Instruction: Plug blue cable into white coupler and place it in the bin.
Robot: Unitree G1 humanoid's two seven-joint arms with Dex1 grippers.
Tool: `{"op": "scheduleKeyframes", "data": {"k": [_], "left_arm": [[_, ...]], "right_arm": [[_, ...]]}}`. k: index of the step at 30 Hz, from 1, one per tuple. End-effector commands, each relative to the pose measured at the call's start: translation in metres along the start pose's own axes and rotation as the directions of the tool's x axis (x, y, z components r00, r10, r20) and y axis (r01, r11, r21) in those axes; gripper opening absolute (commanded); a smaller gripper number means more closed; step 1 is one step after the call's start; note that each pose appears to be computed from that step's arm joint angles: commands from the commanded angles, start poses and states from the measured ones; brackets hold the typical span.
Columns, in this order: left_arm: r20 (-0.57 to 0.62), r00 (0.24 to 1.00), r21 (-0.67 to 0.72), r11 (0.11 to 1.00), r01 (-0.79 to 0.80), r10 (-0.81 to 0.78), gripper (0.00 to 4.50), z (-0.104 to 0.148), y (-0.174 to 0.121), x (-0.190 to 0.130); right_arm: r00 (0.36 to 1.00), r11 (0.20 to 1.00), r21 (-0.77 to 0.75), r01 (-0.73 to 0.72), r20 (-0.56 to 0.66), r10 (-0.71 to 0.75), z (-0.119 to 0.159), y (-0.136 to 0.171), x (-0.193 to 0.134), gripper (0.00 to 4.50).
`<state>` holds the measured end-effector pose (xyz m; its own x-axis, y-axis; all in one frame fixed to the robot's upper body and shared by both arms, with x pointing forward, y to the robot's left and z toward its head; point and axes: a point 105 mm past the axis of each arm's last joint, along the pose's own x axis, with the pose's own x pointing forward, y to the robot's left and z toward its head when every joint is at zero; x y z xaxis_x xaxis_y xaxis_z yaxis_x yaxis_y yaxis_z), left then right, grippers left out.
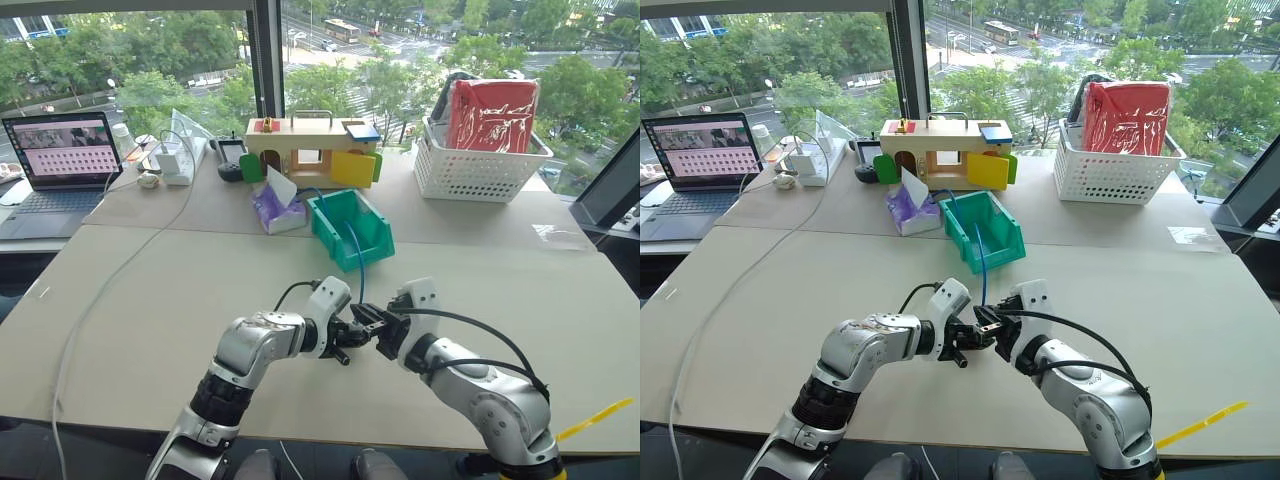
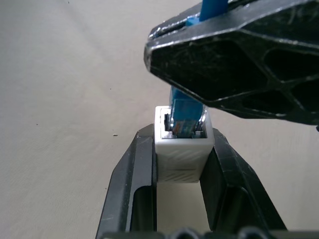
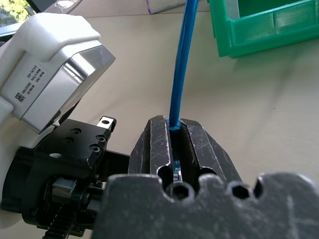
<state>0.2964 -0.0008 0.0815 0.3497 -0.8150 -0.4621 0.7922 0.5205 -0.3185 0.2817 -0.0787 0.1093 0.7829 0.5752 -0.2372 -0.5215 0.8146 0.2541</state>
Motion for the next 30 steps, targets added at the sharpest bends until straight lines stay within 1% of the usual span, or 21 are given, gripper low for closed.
{"op": "scheduleKeyframes", "data": {"k": [1,8,10,12,14,16,17,18,19,20,21,22,23,24,25,27,28,30], "left_arm": [[0.026,0.999,0.004,1.0,0.02,-0.02,0.67,0.005,-0.009,-0.001],[0.029,0.999,-0.005,1.0,0.014,-0.014,0.67,0.003,-0.01,-0.001],[0.033,0.999,-0.006,1.0,0.009,-0.009,0.67,0.003,-0.009,-0.002],[0.038,0.999,0.005,1.0,0.005,-0.005,0.67,0.003,-0.008,-0.003],[0.042,0.998,0.018,0.999,0.041,-0.042,0.67,0.001,-0.012,-0.008],[0.047,0.996,0.008,0.997,0.078,-0.079,1.71,0.001,-0.016,-0.012],[0.046,0.996,0.01,0.997,0.08,-0.08,1.94,0.0,-0.014,-0.014],[0.045,0.996,0.013,0.997,0.08,-0.08,2.4,0.0,-0.013,-0.016],[0.041,0.996,0.017,0.997,0.081,-0.082,2.71,0.0,-0.012,-0.018],[0.036,0.995,0.02,0.996,0.089,-0.09,3.18,-0.001,-0.012,-0.02],[0.041,0.991,0.026,0.992,0.124,-0.125,3.46,-0.003,-0.014,-0.024],[0.03,0.979,0.06,0.978,0.198,-0.2,3.86,-0.009,-0.017,-0.035],[0.008,0.968,0.115,0.962,0.249,-0.252,4.21,-0.02,-0.014,-0.051],[-0.018,0.957,0.155,0.945,0.288,-0.288,4.46,-0.028,-0.012,-0.062],[-0.038,0.951,0.181,0.934,0.309,-0.307,4.46,-0.034,-0.011,-0.068],[0.005,0.966,0.166,0.953,0.254,-0.258,4.46,-0.045,0.01,-0.088],[0.003,0.97,0.175,0.955,0.24,-0.244,4.46,-0.051,0.016,-0.097],[-0.006,0.97,0.18,0.954,0.24,-0.243,4.46,-0.058,0.021,-0.109]], "right_arm": [[0.964,0.998,0.064,-0.004,-0.264,0.021,-0.06,0.001,-0.007,0.0],[0.936,0.996,0.085,-0.027,-0.348,0.055,-0.076,0.002,-0.014,0.0],[0.942,0.996,0.084,-0.025,-0.332,0.051,-0.074,0.001,-0.013,0.0],[0.957,0.995,0.094,-0.014,-0.289,0.041,-0.065,-0.003,-0.011,0.0],[0.972,0.994,0.11,-0.012,-0.233,0.037,-0.053,-0.005,-0.01,0.0],[0.982,0.994,0.112,-0.009,-0.188,0.03,-0.043,-0.007,-0.01,0.0],[0.99,0.994,0.114,0.005,-0.138,0.011,-0.033,-0.011,-0.011,0.0],[0.995,0.993,0.116,0.015,-0.103,-0.003,-0.025,-0.014,-0.012,0.0],[0.998,0.994,0.107,0.034,-0.061,-0.027,-0.015,-0.019,-0.013,0.0],[0.999,0.994,0.099,0.041,-0.012,-0.04,-0.003,-0.022,-0.015,0.0],[0.997,0.994,0.097,0.057,0.047,-0.061,0.013,-0.028,-0.019,0.0],[0.99,0.993,0.096,0.071,0.115,-0.082,0.031,-0.033,-0.025,0.0],[0.977,0.991,0.11,0.082,0.188,-0.102,0.05,-0.037,-0.029,0.0],[0.966,0.989,0.122,0.088,0.232,-0.115,0.061,-0.04,-0.032,0.0],[0.96,0.987,0.131,0.089,0.253,-0.12,0.066,-0.041,-0.034,0.0],[0.951,0.993,0.101,0.062,0.296,-0.089,0.087,-0.039,-0.028,0.0],[0.946,0.995,0.082,0.051,0.315,-0.075,0.097,-0.038,-0.024,0.0],[0.934,0.998,0.052,0.044,0.351,-0.06,0.119,-0.041,-0.013,0.0]]}}
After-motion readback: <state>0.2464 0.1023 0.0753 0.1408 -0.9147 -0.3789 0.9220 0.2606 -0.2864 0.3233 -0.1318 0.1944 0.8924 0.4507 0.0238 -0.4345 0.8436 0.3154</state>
